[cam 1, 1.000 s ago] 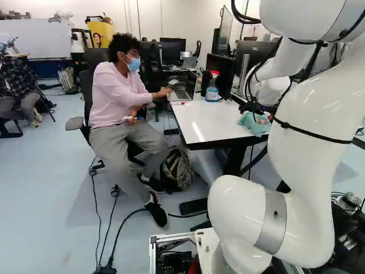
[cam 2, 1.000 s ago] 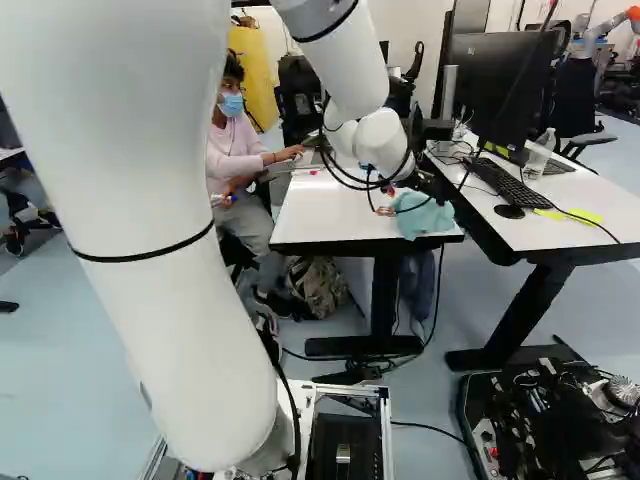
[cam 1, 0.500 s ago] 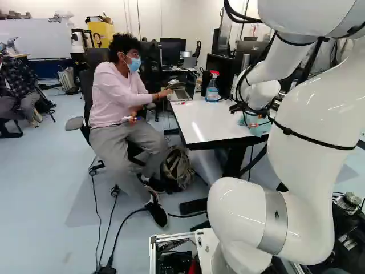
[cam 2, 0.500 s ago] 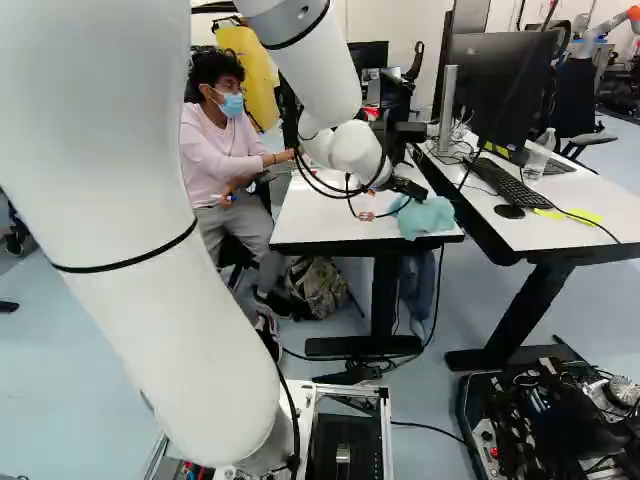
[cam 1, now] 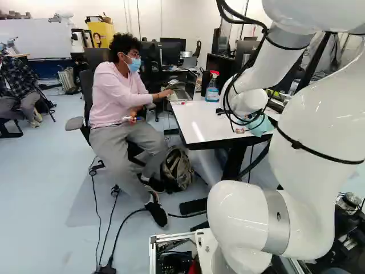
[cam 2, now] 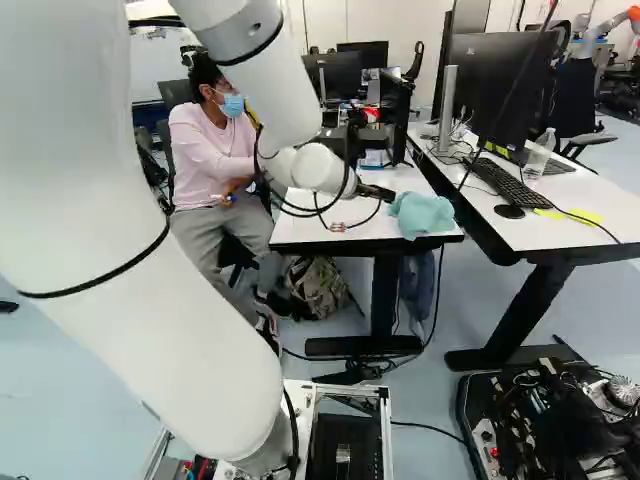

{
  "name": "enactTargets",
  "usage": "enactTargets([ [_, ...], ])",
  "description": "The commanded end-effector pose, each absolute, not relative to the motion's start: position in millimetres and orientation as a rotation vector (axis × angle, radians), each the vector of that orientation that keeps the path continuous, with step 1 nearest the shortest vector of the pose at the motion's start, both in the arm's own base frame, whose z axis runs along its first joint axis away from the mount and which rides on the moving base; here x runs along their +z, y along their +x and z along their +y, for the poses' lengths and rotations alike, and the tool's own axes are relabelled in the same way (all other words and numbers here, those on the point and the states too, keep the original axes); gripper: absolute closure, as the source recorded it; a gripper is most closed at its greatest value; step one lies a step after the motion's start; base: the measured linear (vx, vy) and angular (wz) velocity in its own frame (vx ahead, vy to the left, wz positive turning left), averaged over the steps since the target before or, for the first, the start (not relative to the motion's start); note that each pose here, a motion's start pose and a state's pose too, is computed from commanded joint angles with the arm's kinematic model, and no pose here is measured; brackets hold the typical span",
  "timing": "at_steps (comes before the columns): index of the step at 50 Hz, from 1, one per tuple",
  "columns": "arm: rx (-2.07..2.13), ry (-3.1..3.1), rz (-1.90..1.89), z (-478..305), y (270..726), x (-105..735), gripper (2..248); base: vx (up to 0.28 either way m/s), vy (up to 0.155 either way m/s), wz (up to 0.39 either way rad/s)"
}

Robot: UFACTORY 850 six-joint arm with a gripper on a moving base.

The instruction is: Clean the table with the green towel

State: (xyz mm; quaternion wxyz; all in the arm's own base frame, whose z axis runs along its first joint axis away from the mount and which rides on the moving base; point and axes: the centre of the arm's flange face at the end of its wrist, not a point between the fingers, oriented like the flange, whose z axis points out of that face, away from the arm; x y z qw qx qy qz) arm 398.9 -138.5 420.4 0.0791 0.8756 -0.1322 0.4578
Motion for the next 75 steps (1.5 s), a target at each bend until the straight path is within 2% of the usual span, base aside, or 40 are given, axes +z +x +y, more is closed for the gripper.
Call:
enactTargets([
  [33,1.639,2.591,-0.157,-45,331,389,3,0.0,0.0,0.0],
  [75,1.811,2.56,-0.011,-3,275,367,3,0.0,0.0,0.0],
])
